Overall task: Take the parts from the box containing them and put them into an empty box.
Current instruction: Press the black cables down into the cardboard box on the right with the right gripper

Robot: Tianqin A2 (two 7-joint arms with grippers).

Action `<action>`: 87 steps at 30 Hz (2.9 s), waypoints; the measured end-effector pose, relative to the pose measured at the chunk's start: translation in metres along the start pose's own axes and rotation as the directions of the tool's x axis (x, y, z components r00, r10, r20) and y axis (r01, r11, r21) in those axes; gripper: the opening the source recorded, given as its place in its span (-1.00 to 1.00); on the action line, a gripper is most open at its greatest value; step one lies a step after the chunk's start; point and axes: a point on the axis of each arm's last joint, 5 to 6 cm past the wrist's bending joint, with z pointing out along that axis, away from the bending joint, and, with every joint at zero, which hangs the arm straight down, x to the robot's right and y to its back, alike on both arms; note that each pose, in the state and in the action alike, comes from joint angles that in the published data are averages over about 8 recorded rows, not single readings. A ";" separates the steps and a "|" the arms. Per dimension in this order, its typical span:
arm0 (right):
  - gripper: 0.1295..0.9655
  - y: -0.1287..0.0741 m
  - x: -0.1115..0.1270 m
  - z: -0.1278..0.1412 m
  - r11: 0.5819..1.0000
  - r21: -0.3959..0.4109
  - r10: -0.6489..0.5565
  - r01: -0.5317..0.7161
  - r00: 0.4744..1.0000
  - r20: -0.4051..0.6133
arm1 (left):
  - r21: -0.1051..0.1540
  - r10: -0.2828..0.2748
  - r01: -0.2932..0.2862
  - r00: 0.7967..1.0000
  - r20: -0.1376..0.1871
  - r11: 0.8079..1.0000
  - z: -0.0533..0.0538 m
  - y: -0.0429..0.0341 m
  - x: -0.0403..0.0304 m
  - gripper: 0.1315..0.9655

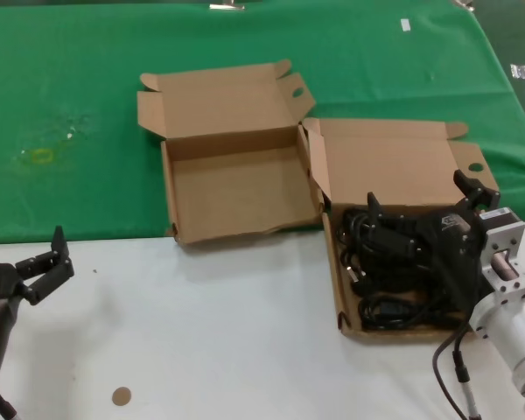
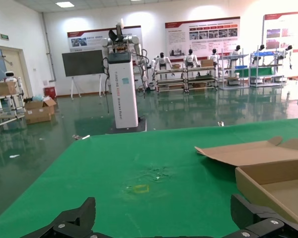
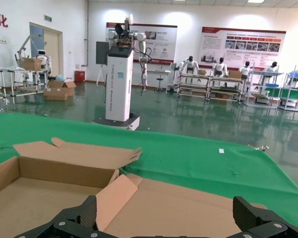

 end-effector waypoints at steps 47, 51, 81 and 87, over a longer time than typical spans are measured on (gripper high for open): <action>1.00 -0.128 0.120 0.038 0.667 0.041 -0.558 0.744 0.462 0.689 | 0.000 0.000 0.000 1.000 0.000 1.000 0.000 0.0000 0.0000 -0.63; 1.00 -0.134 0.125 0.044 0.593 0.067 -0.573 0.802 0.362 0.735 | 0.000 0.000 0.000 1.000 0.000 1.000 0.000 0.0000 0.0000 -0.75; 0.57 -0.128 0.110 0.102 0.354 0.180 -0.616 0.918 0.083 0.784 | 0.000 0.000 0.000 1.000 0.000 1.000 0.000 0.0000 0.0000 -0.95; 0.28 -0.128 0.110 0.104 0.341 0.184 -0.611 0.922 0.069 0.789 | 0.000 -0.001 0.001 1.000 0.000 1.000 0.000 0.0000 0.0000 -0.95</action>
